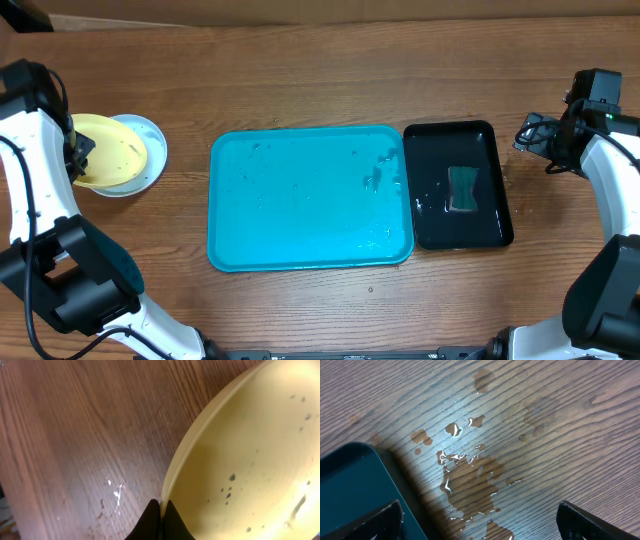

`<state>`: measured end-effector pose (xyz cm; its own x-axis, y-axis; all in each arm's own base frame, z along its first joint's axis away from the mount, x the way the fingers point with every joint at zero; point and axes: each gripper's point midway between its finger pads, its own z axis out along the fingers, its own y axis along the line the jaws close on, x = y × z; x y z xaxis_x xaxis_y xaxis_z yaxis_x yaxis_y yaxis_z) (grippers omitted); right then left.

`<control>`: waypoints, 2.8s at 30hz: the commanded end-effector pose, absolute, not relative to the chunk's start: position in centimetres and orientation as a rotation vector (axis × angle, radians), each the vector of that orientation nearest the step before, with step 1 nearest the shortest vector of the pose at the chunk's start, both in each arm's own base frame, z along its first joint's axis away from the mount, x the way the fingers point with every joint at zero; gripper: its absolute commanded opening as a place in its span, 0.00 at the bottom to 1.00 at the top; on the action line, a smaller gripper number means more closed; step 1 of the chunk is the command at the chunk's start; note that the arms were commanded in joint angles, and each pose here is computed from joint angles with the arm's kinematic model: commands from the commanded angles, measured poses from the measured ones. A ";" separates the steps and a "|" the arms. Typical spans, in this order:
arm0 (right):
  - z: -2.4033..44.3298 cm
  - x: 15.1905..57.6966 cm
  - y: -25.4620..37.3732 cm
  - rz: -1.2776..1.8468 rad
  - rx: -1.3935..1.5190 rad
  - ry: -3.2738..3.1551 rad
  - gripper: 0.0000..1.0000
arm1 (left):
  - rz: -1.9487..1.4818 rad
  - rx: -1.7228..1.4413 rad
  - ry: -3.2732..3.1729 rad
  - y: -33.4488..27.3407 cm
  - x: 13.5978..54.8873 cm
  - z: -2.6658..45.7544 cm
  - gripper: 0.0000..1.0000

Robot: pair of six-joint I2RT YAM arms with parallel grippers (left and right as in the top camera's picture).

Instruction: Clean dirty plates on tray and stack at the side

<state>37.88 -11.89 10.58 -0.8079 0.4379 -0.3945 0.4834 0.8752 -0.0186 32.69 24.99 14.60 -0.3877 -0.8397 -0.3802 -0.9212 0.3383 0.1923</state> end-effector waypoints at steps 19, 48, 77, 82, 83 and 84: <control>11.0 38.2 -12.1 -0.170 0.688 2.646 1.00 | 0.300 -1.449 2.481 22.8 35.1 9.3 0.52; 11.0 38.2 -12.1 -0.170 0.688 2.646 1.00 | -0.409 -0.616 2.734 7.3 42.4 9.6 1.00; 10.4 38.1 -12.1 -0.170 0.690 2.661 1.00 | -0.409 -0.616 2.734 7.3 42.4 9.6 1.00; 11.4 38.1 -12.0 -0.169 0.681 2.637 1.00 | -0.409 -0.616 2.734 7.3 42.4 9.6 1.00; 11.8 38.1 -11.8 -0.166 0.674 2.627 1.00 | -0.409 -0.616 2.734 7.3 42.4 9.6 1.00; 12.3 38.2 -11.6 -0.165 0.665 2.615 1.00 | -0.409 -0.616 2.734 7.3 42.4 9.6 1.00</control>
